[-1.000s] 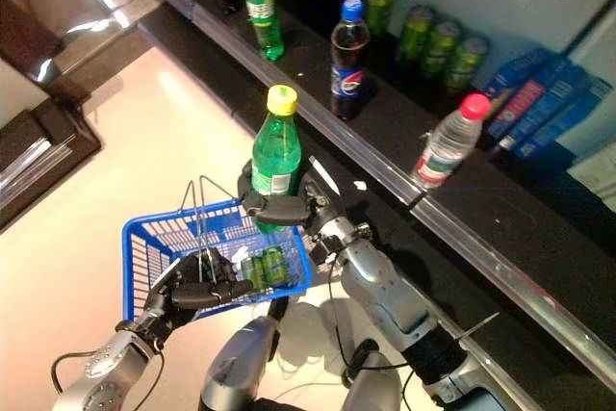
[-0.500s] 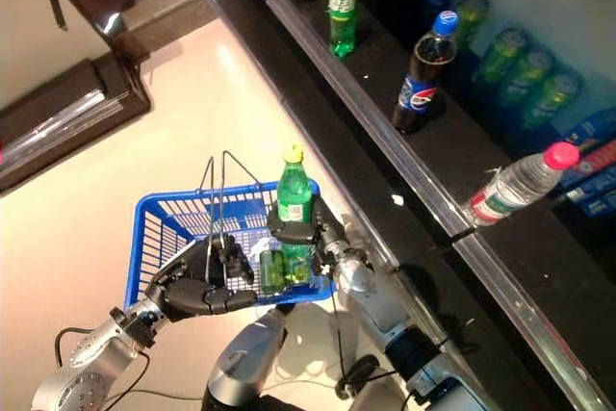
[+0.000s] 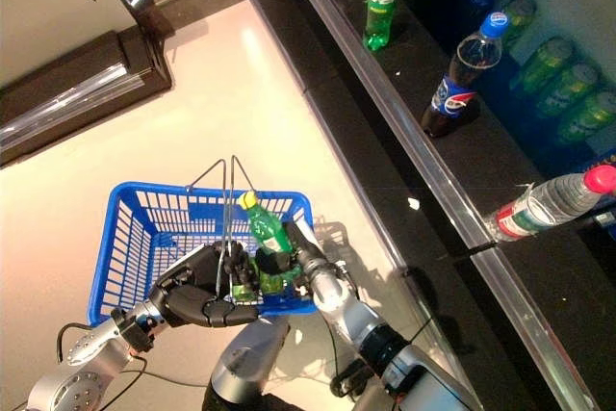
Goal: Pick up the drink and place into the basket.
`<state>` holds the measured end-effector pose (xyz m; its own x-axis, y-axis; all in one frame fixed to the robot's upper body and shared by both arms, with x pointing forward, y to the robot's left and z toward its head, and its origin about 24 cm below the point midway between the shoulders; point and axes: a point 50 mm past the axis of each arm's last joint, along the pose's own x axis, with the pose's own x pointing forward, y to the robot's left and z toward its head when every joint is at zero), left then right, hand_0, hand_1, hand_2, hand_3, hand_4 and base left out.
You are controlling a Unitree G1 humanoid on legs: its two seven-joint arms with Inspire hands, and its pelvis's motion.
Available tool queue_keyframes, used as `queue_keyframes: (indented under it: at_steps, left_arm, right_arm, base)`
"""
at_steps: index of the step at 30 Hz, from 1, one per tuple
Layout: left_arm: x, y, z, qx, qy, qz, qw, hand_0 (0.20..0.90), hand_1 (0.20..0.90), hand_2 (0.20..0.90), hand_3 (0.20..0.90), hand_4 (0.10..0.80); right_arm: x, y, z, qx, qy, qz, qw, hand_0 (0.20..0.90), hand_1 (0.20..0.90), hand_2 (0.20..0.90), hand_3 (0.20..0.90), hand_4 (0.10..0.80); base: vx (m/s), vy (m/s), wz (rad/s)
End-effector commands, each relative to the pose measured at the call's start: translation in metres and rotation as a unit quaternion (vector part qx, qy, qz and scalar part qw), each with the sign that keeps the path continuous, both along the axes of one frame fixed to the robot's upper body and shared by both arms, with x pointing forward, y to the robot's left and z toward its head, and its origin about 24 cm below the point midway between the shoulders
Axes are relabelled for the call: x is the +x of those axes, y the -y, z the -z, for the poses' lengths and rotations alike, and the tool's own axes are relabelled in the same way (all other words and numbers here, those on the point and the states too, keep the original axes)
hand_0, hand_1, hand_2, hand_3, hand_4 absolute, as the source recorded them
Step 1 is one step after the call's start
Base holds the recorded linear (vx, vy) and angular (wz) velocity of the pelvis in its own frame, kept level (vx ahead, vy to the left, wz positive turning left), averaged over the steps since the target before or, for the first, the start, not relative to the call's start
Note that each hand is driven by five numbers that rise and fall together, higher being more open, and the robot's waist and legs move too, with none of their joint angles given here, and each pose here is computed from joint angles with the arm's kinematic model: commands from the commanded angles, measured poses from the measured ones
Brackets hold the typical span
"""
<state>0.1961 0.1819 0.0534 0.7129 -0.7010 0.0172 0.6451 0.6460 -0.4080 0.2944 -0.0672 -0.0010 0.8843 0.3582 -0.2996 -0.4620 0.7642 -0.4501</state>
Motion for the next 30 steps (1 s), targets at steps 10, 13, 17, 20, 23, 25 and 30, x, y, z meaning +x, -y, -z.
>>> queue_keyframes:
  at_steps: [10,13,17,20,23,25,30]
  left_arm:
    - [-0.006,0.038,-0.108,-0.129,0.288,0.16,0.935,0.3,0.3,0.3,0.2,0.1]
    - [-0.007,0.039,-0.109,-0.121,0.293,0.162,0.935,0.3,0.3,0.3,0.2,0.1]
    - [-0.007,0.041,-0.109,-0.116,0.294,0.166,0.934,0.3,0.3,0.3,0.2,0.1]
    - [-0.006,0.043,-0.111,-0.115,0.294,0.163,0.935,0.3,0.3,0.3,0.2,0.1]
    - [-0.005,0.045,-0.113,-0.121,0.295,0.165,0.933,0.3,0.3,0.3,0.2,0.1]
    - [-0.006,0.047,-0.115,-0.127,0.297,0.171,0.931,0.3,0.3,0.3,0.2,0.1]
    - [-0.005,0.052,-0.116,-0.117,0.294,0.179,0.932,0.3,0.3,0.3,0.2,0.1]
  right_arm:
    - [0.009,-0.031,-0.012,-0.213,0.087,-0.186,0.955,0.3,0.3,0.3,0.2,0.1]
    - [0.008,-0.034,-0.009,-0.234,0.077,-0.193,0.95,0.3,0.3,0.3,0.2,0.1]
    - [0.018,-0.028,-0.009,-0.262,0.101,-0.126,0.951,0.3,0.3,0.3,0.2,0.1]
    - [0.028,-0.021,-0.013,-0.296,0.114,-0.085,0.945,0.3,0.3,0.3,0.2,0.1]
    - [0.03,-0.017,-0.012,-0.323,0.104,-0.069,0.938,0.3,0.3,0.3,0.2,0.1]
    - [0.03,-0.015,-0.011,-0.329,0.1,-0.061,0.937,0.3,0.3,0.3,0.2,0.1]
    - [0.035,-0.009,-0.01,-0.321,0.078,-0.031,0.943,0.321,0.321,0.321,0.225,0.125]
  base:
    - [0.01,-0.07,0.05]
    - [-0.003,-0.066,0.0]
    - [0.005,-0.034,0.01]
    - [0.0,0.0,0.0]
    - [-0.002,-0.001,0.03]
    - [0.01,-0.014,0.13]
    - [0.021,-0.025,0.02]
